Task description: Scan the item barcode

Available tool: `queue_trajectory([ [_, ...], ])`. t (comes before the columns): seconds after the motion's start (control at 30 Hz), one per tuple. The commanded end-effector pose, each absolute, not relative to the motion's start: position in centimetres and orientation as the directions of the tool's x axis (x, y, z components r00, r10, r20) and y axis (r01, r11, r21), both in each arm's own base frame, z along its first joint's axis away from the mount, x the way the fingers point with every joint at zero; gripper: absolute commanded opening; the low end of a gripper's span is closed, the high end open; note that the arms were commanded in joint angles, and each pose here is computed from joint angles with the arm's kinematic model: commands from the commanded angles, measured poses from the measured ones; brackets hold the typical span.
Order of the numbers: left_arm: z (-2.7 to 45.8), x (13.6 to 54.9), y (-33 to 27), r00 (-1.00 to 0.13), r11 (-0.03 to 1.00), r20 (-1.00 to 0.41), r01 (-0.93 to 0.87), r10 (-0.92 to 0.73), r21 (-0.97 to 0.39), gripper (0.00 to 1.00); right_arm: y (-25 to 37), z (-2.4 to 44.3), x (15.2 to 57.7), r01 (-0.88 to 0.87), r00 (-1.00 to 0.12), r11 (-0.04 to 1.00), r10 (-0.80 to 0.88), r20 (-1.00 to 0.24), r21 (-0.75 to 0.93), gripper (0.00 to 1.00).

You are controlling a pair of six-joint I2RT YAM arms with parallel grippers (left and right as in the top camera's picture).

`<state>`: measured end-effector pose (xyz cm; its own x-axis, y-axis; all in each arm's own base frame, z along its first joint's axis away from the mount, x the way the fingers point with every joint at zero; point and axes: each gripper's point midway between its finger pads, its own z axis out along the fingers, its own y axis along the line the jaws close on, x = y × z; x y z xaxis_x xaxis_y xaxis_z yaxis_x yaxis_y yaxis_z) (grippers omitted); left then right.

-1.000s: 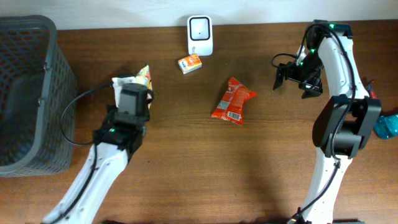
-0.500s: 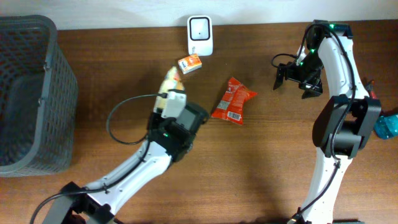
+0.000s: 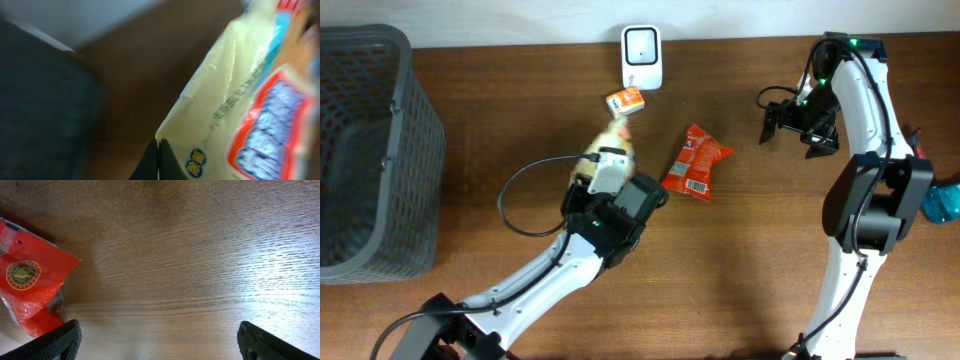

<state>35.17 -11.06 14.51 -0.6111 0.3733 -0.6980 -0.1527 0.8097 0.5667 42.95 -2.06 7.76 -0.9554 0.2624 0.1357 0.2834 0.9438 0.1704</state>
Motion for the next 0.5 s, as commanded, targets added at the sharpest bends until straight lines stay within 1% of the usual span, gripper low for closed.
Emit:
queue_trajectory([
  [0.0, 21.0, 34.9, -5.2, -0.532, 0.561, -0.761, -0.524, 0.372, 0.641, 0.0, -1.9, 9.3, 43.4, 0.269, -0.962, 0.944, 0.255, 0.094, 0.189, 0.99],
  [0.13, 21.2, 35.5, -2.1, -0.556, 0.516, -0.766, -0.575, 0.322, 0.634, 0.0, -1.9, 9.3, 43.4, 0.269, -0.962, 0.944, 0.255, 0.094, 0.189, 0.98],
  [0.17, 20.9, 35.8, -1.5, -0.563, 0.523, -0.768, -0.574, 0.305, 0.63, 0.0, -1.9, 9.3, 43.4, 0.269, -0.962, 0.944, 0.255, 0.094, 0.189, 0.98],
  [0.2, 20.4, 36.1, -1.4, -0.573, 0.548, -0.766, -0.555, 0.293, 0.625, 0.0, -1.9, 9.3, 43.4, 0.269, -0.962, 0.944, 0.255, 0.094, 0.189, 0.98],
  [0.3, 16.8, 37.4, -2.9, -0.634, 0.703, -0.725, -0.386, 0.268, 0.597, 0.0, -1.9, 9.3, 43.4, 0.269, -0.962, 0.944, 0.255, 0.094, 0.189, 0.98],
  [0.37, 15.2, 37.5, -3.7, -0.666, 0.737, -0.693, -0.316, 0.276, 0.598, 0.0, -1.9, 9.3, 43.4, 0.269, -0.962, 0.944, 0.255, 0.094, 0.189, 0.98],
  [0.47, 13.3, 37.3, -4.0, -0.706, 0.719, -0.638, -0.267, 0.306, 0.641, 0.0, -1.9, 9.3, 43.4, 0.269, -0.962, 0.944, 0.255, 0.094, 0.189, 0.98],
])
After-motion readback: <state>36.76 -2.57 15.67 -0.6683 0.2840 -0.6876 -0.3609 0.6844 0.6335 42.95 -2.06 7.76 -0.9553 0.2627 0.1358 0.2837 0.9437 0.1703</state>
